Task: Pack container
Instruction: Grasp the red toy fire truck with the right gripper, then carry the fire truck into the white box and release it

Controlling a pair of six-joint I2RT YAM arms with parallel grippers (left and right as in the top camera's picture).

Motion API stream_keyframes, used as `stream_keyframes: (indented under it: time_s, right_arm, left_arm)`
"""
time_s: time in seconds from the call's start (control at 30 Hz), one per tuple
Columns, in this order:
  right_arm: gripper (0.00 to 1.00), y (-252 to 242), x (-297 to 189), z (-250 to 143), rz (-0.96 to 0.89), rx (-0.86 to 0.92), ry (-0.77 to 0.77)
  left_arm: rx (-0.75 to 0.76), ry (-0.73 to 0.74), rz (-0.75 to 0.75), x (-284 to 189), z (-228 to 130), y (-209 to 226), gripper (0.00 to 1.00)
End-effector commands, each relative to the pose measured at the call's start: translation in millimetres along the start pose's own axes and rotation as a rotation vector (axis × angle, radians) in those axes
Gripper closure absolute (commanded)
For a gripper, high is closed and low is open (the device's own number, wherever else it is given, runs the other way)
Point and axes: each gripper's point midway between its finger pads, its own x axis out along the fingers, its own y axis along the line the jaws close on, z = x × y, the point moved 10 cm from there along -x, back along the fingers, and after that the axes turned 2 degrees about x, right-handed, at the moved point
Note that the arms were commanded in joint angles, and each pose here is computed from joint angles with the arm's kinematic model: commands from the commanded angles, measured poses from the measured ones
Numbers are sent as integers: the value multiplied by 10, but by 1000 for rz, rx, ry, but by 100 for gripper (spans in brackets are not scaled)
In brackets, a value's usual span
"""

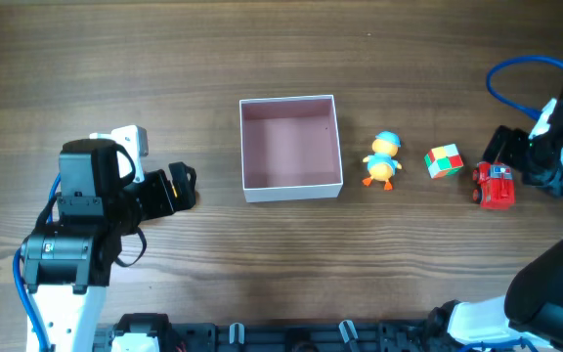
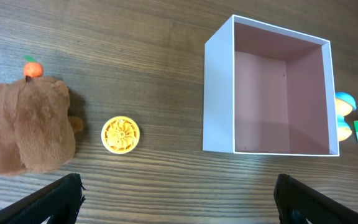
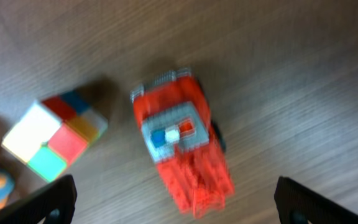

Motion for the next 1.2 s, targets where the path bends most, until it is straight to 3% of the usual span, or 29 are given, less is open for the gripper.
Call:
stream_keyframes:
  time_s: [0.0,0.3,0.47,0.53,0.83,0.9,0.93,1.07,1.17]
  right_arm:
    - [0,-39,277,-80,-45,-47,5]
    - [5,-19,622,-209,-15,-92,-32]
    - [24,-19,622,-209,-15,-92,-32]
    - [38,-19,621,-211,-15,-91,-31]
    - [70,-14,621,-216,-7,-67,-27]
    - [83,-14,621,-215,-7,-26,-28]
    - [96,-6,617,-217,1,-6,-27]
    - [96,39,390,-175,44,89,-19]
    - [96,207,-165,-50,116,49,-122]
  left_arm:
    - [8,-32,-11,-36,57,-29,0]
    - [10,-42,-9,-36,71,-30,0]
    - [10,-46,-10,-36,76,-31,0]
    - [10,-46,-10,-36,76,-31,0]
    - [10,-46,-10,-36,76,-31,0]
    - [10,-46,-10,-36,76,-31,0]
    - [10,-46,-11,-36,76,-31,0]
    - [10,-46,-10,-36,76,-31,0]
    - [10,-46,-11,-36,76,-31,0]
